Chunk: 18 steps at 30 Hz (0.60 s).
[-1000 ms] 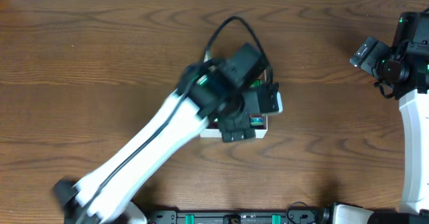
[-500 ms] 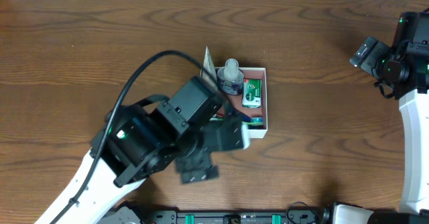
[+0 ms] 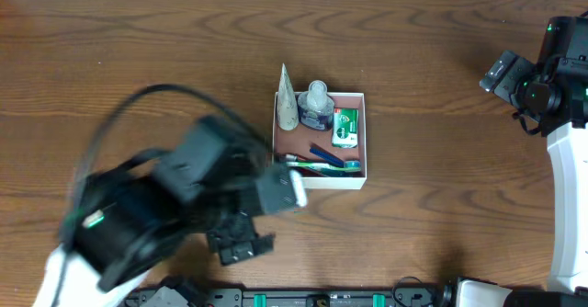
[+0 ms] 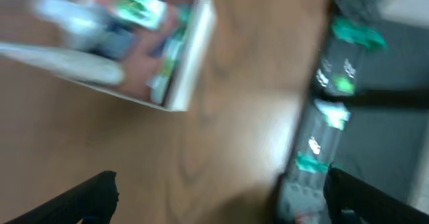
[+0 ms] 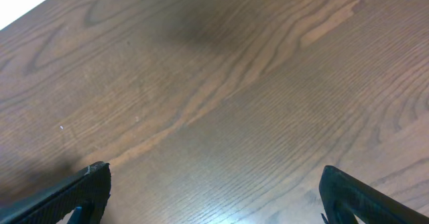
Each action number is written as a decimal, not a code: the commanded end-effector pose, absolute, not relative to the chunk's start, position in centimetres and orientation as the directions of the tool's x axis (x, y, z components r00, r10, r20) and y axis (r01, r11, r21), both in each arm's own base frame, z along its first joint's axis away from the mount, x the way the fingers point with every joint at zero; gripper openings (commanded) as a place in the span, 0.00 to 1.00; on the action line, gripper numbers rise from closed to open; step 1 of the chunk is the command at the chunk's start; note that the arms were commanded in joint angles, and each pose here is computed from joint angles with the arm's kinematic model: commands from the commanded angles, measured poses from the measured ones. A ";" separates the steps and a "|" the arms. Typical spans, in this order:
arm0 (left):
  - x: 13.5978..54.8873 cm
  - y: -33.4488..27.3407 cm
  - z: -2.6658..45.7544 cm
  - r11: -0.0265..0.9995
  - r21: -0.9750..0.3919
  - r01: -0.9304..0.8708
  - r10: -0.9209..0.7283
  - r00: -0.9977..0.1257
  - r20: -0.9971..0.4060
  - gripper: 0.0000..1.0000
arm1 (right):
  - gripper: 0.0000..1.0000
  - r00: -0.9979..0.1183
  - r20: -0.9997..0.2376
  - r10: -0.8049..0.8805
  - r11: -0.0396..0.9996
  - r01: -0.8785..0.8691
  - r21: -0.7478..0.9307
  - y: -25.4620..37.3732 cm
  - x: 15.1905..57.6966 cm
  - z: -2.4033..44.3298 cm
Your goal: Pack container
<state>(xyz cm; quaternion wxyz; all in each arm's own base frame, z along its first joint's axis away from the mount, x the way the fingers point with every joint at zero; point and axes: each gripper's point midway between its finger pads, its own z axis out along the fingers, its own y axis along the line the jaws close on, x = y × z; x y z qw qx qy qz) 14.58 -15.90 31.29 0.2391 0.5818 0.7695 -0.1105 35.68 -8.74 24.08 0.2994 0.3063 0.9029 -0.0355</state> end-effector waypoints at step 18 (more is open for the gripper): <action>19.5 -8.9 28.0 0.722 0.394 0.568 0.503 -0.041 -0.863 0.98 | 0.99 -0.631 -0.571 0.525 0.808 0.580 0.102 -9.2 35.6 24.2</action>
